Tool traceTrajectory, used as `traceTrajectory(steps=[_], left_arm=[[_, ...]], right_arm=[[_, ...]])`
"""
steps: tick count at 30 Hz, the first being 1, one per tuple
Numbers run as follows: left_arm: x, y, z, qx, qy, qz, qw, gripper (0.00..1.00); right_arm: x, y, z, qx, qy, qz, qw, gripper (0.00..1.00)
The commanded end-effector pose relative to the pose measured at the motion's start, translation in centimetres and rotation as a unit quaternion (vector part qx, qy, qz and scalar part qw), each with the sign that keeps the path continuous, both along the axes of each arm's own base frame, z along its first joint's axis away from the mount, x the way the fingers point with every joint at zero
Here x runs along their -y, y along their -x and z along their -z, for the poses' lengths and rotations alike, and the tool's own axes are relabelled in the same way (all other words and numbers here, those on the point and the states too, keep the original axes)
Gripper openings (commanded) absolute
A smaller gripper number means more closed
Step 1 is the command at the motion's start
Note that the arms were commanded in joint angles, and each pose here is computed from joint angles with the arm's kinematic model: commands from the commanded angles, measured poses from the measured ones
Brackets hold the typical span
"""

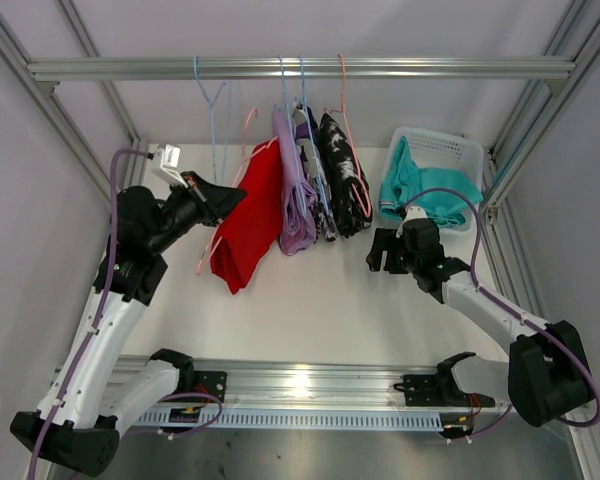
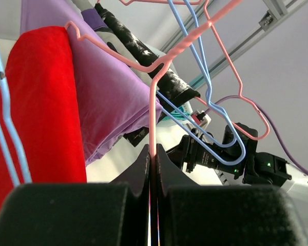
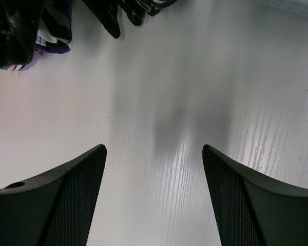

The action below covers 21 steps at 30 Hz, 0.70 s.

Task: Remove the trousers from the hanger
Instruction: Pick up the hanger from the clothesline, then remove the trousers from the hanger.

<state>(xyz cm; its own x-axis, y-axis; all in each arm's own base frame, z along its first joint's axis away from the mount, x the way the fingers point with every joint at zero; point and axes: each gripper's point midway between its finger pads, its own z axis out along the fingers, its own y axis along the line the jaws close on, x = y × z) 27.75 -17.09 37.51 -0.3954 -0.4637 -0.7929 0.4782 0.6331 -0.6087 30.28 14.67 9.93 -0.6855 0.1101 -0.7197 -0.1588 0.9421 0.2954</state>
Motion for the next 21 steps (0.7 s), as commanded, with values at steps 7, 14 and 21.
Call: traceTrajectory(steps=[7, 14, 21], left_arm=[[-0.8, 1.8, -4.8, 0.119, 0.003, -0.008, 0.993, 0.0], [-0.9, 1.4, -4.4, 0.116, -0.001, -0.014, 0.993, 0.0], [-0.8, 1.0, -3.8, 0.108, -0.001, -0.015, 0.994, 0.0]], right_arm=[[-0.4, -1.3, -0.9, 0.018, 0.019, -0.001, 1.0, 0.82], [-0.3, -1.2, -1.2, 0.025, 0.028, 0.0, 0.999, 0.83], [-0.9, -1.0, -1.5, 0.03, 0.041, -0.009, 0.999, 0.86]])
